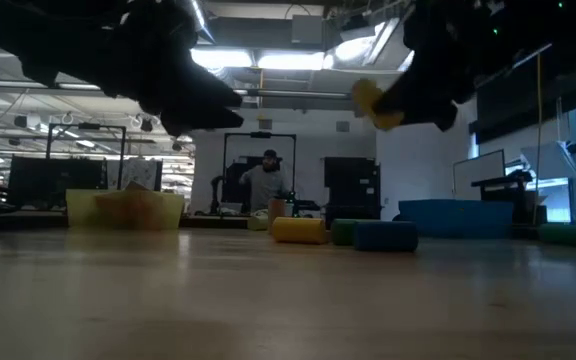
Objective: Sort blocks by size
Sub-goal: Put the yellow cylindrical block into the light orange bin
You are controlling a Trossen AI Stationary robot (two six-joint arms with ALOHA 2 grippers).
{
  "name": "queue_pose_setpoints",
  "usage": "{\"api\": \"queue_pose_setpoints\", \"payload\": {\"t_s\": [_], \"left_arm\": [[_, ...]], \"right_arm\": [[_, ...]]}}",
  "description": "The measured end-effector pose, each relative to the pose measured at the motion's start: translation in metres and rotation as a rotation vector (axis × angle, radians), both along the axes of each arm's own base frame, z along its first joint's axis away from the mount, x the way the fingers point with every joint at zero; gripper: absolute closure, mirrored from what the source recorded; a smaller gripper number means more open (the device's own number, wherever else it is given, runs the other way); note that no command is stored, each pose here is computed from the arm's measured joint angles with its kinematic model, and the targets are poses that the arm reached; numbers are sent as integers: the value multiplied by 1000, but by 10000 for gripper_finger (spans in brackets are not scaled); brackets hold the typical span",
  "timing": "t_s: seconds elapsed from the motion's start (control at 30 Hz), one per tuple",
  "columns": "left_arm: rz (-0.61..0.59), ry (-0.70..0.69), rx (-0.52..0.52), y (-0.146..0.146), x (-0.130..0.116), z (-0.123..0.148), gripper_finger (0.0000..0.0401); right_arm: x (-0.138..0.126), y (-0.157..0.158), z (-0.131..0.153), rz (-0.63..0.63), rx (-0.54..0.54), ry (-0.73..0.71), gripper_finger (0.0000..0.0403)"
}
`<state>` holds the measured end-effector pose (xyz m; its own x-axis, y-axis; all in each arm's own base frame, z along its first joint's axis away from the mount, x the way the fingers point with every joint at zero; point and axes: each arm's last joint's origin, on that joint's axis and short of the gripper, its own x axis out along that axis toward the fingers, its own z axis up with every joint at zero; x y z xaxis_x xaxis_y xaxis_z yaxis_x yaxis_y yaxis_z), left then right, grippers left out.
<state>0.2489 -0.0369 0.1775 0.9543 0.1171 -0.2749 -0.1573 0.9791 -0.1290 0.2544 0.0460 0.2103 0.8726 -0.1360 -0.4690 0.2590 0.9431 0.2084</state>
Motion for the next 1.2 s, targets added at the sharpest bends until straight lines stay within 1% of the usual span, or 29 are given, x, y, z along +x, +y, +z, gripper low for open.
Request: {"api": "queue_pose_setpoints", "payload": {"t_s": [0.1,0.2,0.33,0.43,0.57,0.67,0.93,1.03,1.1,1.2], "left_arm": [[7,-31,-11,2,4,6,145],[-35,-73,-29,0,10,17,121],[-54,-102,-18,-3,14,26,110],[-60,-132,-24,-6,16,32,112],[-66,-219,-42,-8,19,37,119],[-69,-264,-50,-8,22,39,121],[-78,-299,-53,-12,30,33,121],[-90,-309,-30,-14,31,35,122],[-106,-316,-13,-15,32,38,130],[-135,-313,-3,-18,33,39,158]], "right_arm": [[10,7,-3,31,-27,-57,262],[21,11,-9,56,-49,-118,261],[34,15,-14,79,-81,-215,261],[43,17,-15,92,-111,-304,261],[53,19,-17,121,-139,-389,261],[63,22,-14,128,-167,-401,261],[92,30,-5,181,-203,-432,260],[99,32,-2,192,-211,-429,260],[102,33,-3,204,-215,-424,260],[103,33,-1,209,-228,-428,260]]}}
